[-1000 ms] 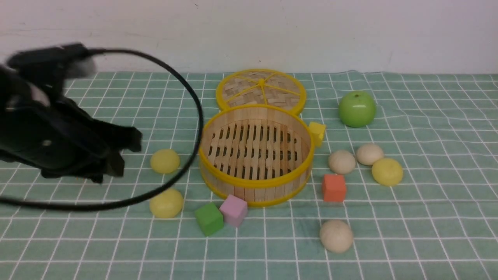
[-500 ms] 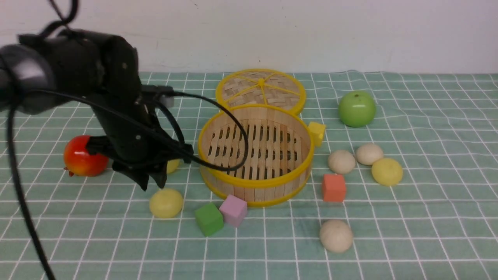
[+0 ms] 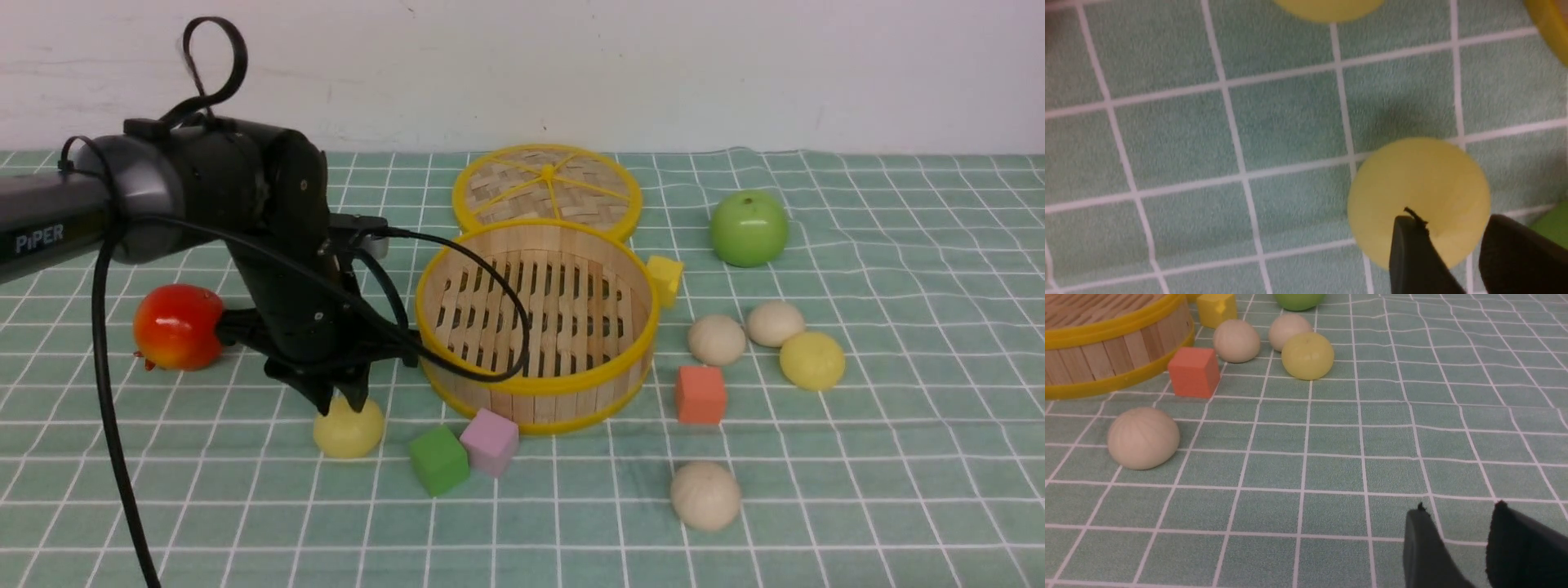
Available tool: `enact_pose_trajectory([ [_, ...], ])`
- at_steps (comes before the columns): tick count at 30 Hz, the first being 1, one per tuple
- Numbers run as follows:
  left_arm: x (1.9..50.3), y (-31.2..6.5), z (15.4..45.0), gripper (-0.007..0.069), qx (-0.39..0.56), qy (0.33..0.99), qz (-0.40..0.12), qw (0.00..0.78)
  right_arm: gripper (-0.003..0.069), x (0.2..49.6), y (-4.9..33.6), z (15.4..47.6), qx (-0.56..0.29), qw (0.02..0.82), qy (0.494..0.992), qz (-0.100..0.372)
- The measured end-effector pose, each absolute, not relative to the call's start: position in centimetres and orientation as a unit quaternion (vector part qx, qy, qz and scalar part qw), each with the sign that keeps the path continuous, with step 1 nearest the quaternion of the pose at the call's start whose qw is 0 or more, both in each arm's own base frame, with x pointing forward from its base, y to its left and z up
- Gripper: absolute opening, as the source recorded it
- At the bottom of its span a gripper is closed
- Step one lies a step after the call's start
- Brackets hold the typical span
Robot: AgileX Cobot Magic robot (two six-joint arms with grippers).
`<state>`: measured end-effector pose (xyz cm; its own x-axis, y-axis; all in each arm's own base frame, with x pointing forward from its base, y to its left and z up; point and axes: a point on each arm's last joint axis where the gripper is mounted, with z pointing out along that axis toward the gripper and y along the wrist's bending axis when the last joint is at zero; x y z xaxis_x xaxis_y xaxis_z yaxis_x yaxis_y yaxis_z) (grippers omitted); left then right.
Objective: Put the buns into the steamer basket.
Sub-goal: Use the left arm to grab a steamed stuffed bun
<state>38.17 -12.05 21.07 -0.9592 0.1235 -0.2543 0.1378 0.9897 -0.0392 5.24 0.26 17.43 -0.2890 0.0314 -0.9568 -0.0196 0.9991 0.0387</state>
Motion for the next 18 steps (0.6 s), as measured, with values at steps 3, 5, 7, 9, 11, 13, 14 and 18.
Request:
enact_pose_trajectory([
  [3, 38.44, -12.13, 20.79, 0.0238, 0.067, 0.989, -0.029, 0.131, 0.0240, 5.24, 0.26, 17.43, 0.004, 0.596, 0.803, 0.021],
  [5, 38.80, -12.20, 20.35, 0.0238, 0.069, 0.987, -0.029, 0.139, 0.0240, 5.24, 0.26, 17.43, 0.004, 0.596, 0.803, 0.021],
  [7, 38.90, -12.20, 20.23, 0.0238, 0.070, 0.987, -0.027, 0.142, 0.0240, 5.24, 0.26, 17.43, 0.004, 0.596, 0.803, 0.021],
  [9, 38.93, -12.16, 20.19, 0.0238, 0.072, 0.987, -0.024, 0.142, 0.0240, 5.24, 0.26, 17.43, 0.004, 0.596, 0.803, 0.021],
  [11, 38.89, -12.12, 20.17, 0.0238, 0.073, 0.987, -0.022, 0.140, 0.0240, 5.24, 0.26, 17.43, 0.004, 0.596, 0.803, 0.021],
  [13, 38.83, -12.07, 20.15, 0.0238, 0.069, 0.988, -0.020, 0.136, 0.0240, 5.24, 0.26, 17.43, 0.004, 0.596, 0.803, 0.021],
  [14, 38.81, -12.06, 20.15, 0.0238, 0.066, 0.988, -0.020, 0.135, 0.0240, 5.24, 0.26, 17.43, 0.004, 0.596, 0.803, 0.021],
  [18, 38.77, -12.03, 20.13, 0.0238, 0.062, 0.989, -0.019, 0.132, 0.0240, 5.24, 0.26, 17.43, 0.004, 0.596, 0.803, 0.021],
])
